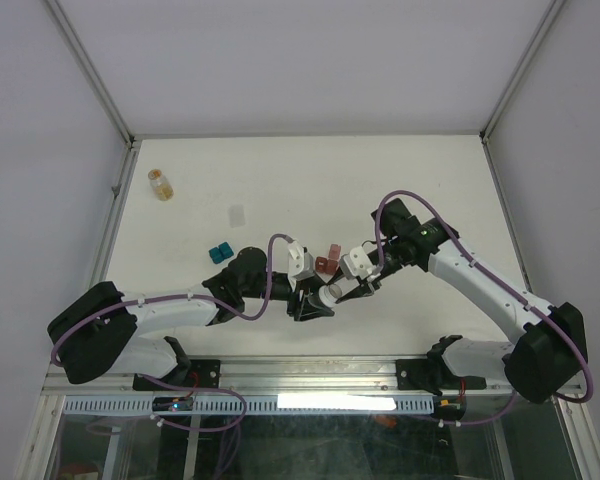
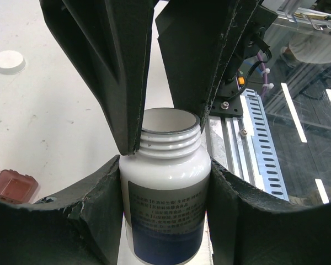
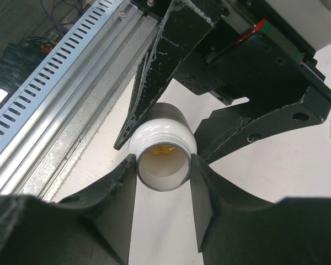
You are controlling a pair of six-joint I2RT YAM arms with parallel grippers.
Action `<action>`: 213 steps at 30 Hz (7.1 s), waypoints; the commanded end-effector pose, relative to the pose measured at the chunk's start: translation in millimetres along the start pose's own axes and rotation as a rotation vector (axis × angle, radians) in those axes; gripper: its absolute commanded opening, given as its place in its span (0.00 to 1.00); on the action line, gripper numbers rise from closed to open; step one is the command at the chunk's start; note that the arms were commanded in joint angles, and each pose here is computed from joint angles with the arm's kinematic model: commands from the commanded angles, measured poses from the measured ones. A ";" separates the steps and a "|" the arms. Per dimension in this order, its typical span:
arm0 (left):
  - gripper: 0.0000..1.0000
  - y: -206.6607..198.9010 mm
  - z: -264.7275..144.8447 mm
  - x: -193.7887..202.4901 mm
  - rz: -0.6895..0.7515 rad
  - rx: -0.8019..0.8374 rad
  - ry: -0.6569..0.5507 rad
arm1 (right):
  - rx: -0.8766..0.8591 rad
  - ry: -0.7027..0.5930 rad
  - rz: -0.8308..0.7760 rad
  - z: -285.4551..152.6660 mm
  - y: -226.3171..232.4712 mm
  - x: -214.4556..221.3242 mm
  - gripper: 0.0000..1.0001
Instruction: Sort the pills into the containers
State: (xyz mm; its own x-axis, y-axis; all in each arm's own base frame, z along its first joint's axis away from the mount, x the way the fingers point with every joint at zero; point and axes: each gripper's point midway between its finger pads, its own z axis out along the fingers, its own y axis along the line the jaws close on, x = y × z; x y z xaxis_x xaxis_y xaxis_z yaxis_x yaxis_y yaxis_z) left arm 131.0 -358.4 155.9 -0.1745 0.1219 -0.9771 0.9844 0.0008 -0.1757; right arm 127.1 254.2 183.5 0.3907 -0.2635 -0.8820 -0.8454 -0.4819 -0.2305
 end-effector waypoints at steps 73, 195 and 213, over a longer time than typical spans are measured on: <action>0.00 29.6 -83.8 -232.9 0.208 -0.225 -0.559 | 0.815 -0.157 0.526 -167.3 -85.9 1.1 0.97; 0.00 147.8 -19.4 59.6 -0.017 -0.185 0.892 | 0.661 -0.035 1.214 -160.4 -112.4 129.8 0.27; 0.00 149.4 -22.4 62.9 -0.023 -0.198 1.003 | 0.662 -0.038 1.216 -161.4 -111.1 128.7 0.27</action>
State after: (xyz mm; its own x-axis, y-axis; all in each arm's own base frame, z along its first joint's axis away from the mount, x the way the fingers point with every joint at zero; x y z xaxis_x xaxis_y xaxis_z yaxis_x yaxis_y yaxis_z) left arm 261.7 -323.4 55.7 -0.2225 0.8920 -0.3935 0.9743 0.1894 -0.1217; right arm 327.2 138.6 134.6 -0.7704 -0.2075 -0.6029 -0.6045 0.5386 0.5870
